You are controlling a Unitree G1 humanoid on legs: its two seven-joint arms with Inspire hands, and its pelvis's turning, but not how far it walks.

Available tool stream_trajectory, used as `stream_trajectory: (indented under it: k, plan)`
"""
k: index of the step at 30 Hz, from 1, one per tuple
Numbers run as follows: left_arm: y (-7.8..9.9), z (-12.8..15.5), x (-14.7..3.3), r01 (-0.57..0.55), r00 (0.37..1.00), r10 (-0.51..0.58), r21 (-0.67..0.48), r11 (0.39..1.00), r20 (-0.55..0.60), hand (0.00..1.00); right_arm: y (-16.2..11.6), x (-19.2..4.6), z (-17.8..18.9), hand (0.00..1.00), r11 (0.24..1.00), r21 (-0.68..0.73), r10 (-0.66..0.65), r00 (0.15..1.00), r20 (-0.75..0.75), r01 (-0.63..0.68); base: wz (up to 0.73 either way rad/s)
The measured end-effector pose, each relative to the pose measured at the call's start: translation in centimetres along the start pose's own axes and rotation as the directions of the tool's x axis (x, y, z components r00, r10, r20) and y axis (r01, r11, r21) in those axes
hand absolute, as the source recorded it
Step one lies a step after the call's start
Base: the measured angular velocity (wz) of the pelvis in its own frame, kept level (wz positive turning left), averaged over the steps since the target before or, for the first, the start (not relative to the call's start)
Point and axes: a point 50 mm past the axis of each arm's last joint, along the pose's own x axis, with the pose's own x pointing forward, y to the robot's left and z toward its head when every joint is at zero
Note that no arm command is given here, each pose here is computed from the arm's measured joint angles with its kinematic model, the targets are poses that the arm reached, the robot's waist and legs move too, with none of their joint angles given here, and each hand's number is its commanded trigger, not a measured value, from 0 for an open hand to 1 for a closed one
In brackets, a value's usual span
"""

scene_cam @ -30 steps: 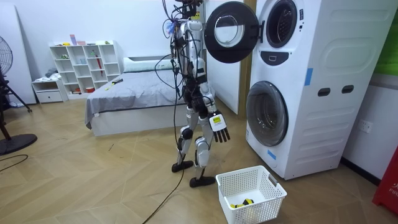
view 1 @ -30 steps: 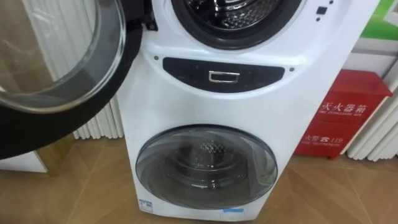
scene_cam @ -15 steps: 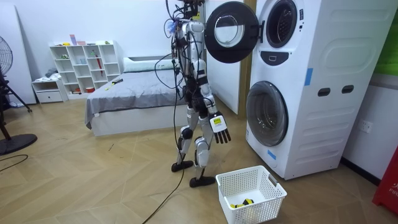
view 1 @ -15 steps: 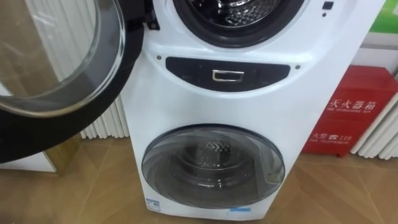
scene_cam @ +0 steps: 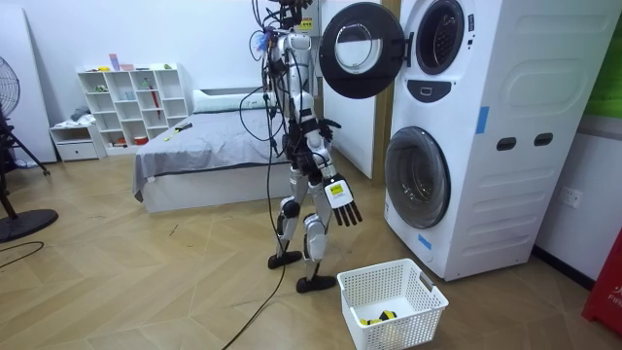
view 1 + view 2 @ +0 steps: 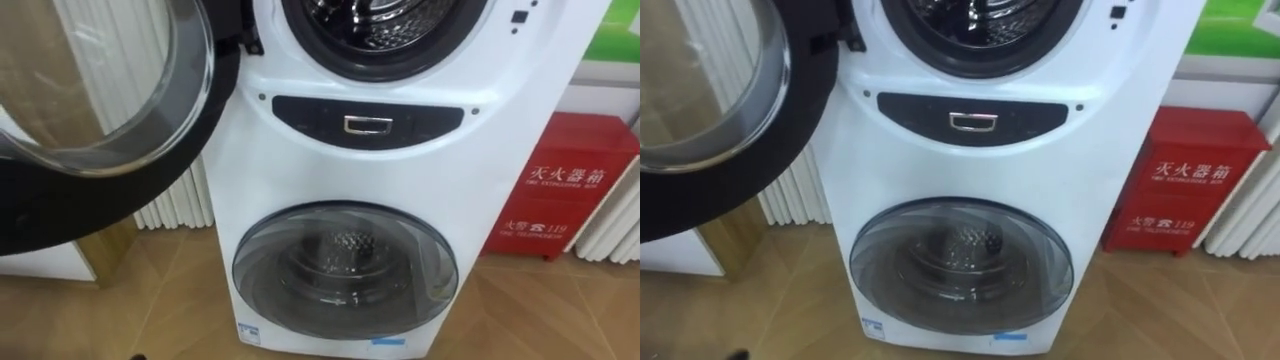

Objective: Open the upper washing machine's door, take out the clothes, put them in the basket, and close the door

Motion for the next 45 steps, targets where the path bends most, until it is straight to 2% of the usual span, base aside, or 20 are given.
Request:
stream_trajectory:
  k: [3, 7, 14, 21, 29, 32, 38, 45]
  plan:
    - [-1.2, 2.1, 0.1, 0.021, 0.996, -0.02, -0.012, 1.0, 0.083, 0.0, -0.1, 0.0, 0.0, 0.0, 1.0, -0.001, 0.002, 1.0, -0.003, -0.002, 0.01]
    - [-1.8, 5.1, 0.0, 0.024, 0.979, -0.019, -0.021, 1.0, 0.202, 0.0, -0.5, -0.1, 0.2, 0.0, 1.0, 0.005, -0.005, 1.0, 0.025, 0.005, 0.0]
    - [-2.4, 7.6, -0.1, 0.036, 0.956, -0.046, 0.041, 0.999, 0.29, 0.0, -0.9, -0.4, -0.9, 0.0, 1.0, 0.001, -0.009, 1.0, -0.001, 0.009, 0.0]
    - [-4.9, 11.0, -1.4, 0.123, 0.893, -0.146, 0.08, 0.989, 0.426, 0.0, -1.0, -0.4, -0.8, 0.0, 1.0, 0.005, 0.023, 1.0, 0.006, -0.023, 0.0]
    - [-5.4, 11.7, -1.7, 0.106, 0.886, -0.158, 0.141, 0.984, 0.436, 0.0, -0.8, -0.4, -0.3, 0.0, 0.999, -0.015, 0.045, 0.999, 0.019, -0.045, 0.07]
    - [-5.6, 12.2, -1.8, 0.092, 0.883, -0.173, 0.2, 0.975, 0.437, 0.0, -0.8, -0.4, -0.3, 0.0, 0.998, -0.015, 0.054, 0.998, 0.014, -0.054, 0.13]
    - [-6.2, 12.0, -1.9, 0.077, 0.887, -0.179, 0.245, 0.966, 0.425, 0.0, -0.5, -0.2, -1.1, 0.0, 0.997, -0.012, 0.073, 0.996, -0.049, -0.073, 0.13]
    - [-6.9, 12.1, -2.2, 0.082, 0.882, -0.203, 0.287, 0.954, 0.424, 0.0, 0.2, 0.0, -0.2, 0.0, 0.989, -0.082, 0.123, 0.992, -0.039, -0.126, 0.08]
